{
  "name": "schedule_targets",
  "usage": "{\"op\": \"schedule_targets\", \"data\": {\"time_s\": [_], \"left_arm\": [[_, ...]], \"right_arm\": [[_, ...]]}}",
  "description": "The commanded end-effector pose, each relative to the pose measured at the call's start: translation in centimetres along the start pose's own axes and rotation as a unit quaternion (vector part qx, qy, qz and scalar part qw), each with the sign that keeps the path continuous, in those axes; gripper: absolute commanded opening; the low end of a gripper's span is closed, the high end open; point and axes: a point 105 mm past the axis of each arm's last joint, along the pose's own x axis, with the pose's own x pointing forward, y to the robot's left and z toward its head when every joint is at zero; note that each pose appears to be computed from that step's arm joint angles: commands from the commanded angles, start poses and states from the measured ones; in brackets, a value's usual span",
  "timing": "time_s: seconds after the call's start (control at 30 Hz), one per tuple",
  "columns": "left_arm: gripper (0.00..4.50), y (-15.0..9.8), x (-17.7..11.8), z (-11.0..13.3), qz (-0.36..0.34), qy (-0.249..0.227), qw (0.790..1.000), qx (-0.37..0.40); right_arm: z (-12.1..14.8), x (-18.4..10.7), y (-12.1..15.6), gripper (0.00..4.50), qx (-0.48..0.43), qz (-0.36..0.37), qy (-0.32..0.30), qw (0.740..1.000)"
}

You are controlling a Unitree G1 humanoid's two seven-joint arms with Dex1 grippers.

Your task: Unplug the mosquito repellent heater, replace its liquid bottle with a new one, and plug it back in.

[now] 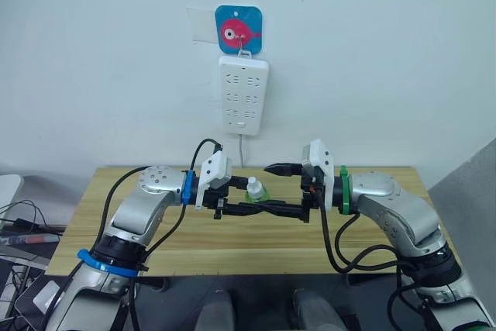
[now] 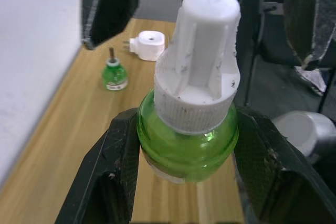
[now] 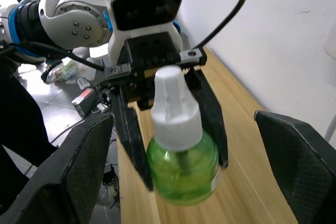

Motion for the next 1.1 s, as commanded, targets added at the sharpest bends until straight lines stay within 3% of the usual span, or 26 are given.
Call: {"op": "schedule_targets", "data": {"time_s": [0.03, 0.07, 0.13, 0.4, 0.6, 0.73, 0.87, 1.1], "left_arm": [[2.24, 0.0, 0.0, 1.1, -0.014, -0.005, 1.0, 0.014], [2.24, 0.0, 0.1, 1.1, -0.014, -0.006, 1.0, 0.014], [2.24, 0.2, 0.1, 1.3, -0.009, -0.009, 1.0, 0.016], [2.24, 0.1, 0.4, 1.3, -0.01, -0.011, 1.0, 0.01], [2.24, -0.4, 0.5, 1.0, -0.019, -0.007, 1.0, 0.012], [2.24, -1.7, 1.1, -0.3, -0.048, 0.013, 0.998, 0.04], [2.24, -3.0, 1.5, -1.3, -0.077, 0.024, 0.995, 0.054], [2.24, -3.7, 1.7, -1.5, -0.088, 0.028, 0.994, 0.06]], "right_arm": [[1.0, 0.2, 0.2, 4.5, -0.021, -0.001, -0.017, 1.0], [1.0, 0.2, 0.2, 4.5, -0.021, -0.001, -0.018, 1.0], [0.8, 0.3, 0.3, 3.89, -0.023, 0.0, -0.017, 1.0], [0.5, 0.4, 0.4, 1.02, -0.032, 0.006, -0.014, 0.999], [0.7, 0.3, 0.7, 1.03, -0.036, 0.032, -0.015, 0.999], [-0.3, 0.0, 2.6, 1.03, -0.082, 0.159, 0.022, 0.984], [-1.7, -0.4, 2.6, 1.03, -0.117, 0.261, 0.06, 0.956], [-1.4, 0.2, 1.1, 1.03, -0.154, 0.329, 0.081, 0.928]]}}
